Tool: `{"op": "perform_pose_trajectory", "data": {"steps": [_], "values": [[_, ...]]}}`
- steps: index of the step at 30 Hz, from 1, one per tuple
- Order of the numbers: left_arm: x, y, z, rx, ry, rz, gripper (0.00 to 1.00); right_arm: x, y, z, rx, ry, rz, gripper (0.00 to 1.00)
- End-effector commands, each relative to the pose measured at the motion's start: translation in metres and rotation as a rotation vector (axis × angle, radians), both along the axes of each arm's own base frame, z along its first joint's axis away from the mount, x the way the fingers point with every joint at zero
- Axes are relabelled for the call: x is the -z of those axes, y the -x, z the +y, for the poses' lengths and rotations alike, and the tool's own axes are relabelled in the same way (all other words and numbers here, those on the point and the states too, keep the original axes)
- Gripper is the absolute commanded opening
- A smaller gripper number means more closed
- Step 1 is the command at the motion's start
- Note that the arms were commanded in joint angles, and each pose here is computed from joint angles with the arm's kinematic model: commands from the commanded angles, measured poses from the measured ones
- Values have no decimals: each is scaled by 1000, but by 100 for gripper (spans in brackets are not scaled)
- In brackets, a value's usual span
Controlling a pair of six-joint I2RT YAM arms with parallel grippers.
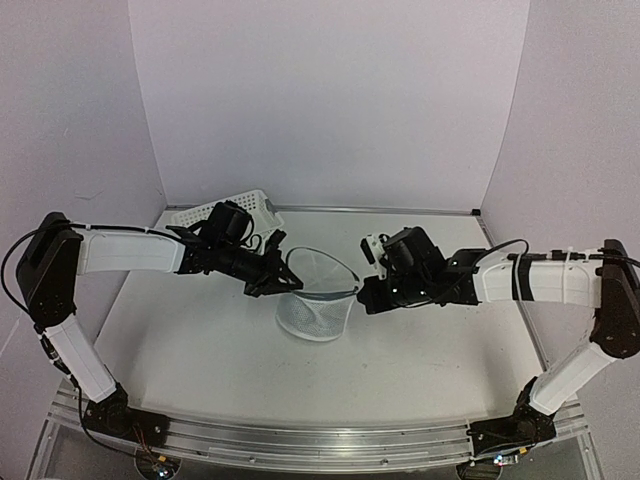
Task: Unzip the laundry bag and remove the bra
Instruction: Unzip the zipper of the laundry bag, then adjust the laundry bag at the center of the board.
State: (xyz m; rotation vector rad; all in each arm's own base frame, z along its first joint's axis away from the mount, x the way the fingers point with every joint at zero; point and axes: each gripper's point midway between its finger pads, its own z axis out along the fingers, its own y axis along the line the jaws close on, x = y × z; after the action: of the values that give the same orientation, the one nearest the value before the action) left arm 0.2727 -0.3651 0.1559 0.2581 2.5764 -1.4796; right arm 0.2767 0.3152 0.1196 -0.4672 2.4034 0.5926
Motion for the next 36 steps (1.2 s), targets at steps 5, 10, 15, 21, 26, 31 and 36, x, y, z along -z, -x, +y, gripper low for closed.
{"op": "perform_pose_trajectory", "data": {"steps": [5, 10, 15, 21, 26, 31, 36], "values": [[-10, 13, 4, 54, 19, -24, 0, -11, -8, -21, 36, -12, -45, 3], [-3, 14, 5, 57, 18, -28, 0, -23, -7, -19, 25, -38, -59, 14], [-3, 15, -1, 64, 33, -27, 0, -40, -6, -20, 27, -67, -81, 25], [-12, 15, -17, 58, 97, -22, 0, -71, -5, -25, 49, -114, -128, 36], [-18, 10, -29, 38, 148, -15, 0, -91, -5, -32, 72, -135, -165, 38], [-31, 2, -48, 39, 186, -25, 0, -108, -4, -40, 100, -153, -194, 38], [-46, -8, -64, 21, 240, -40, 0, -120, -2, -46, 118, -169, -213, 36]]}}
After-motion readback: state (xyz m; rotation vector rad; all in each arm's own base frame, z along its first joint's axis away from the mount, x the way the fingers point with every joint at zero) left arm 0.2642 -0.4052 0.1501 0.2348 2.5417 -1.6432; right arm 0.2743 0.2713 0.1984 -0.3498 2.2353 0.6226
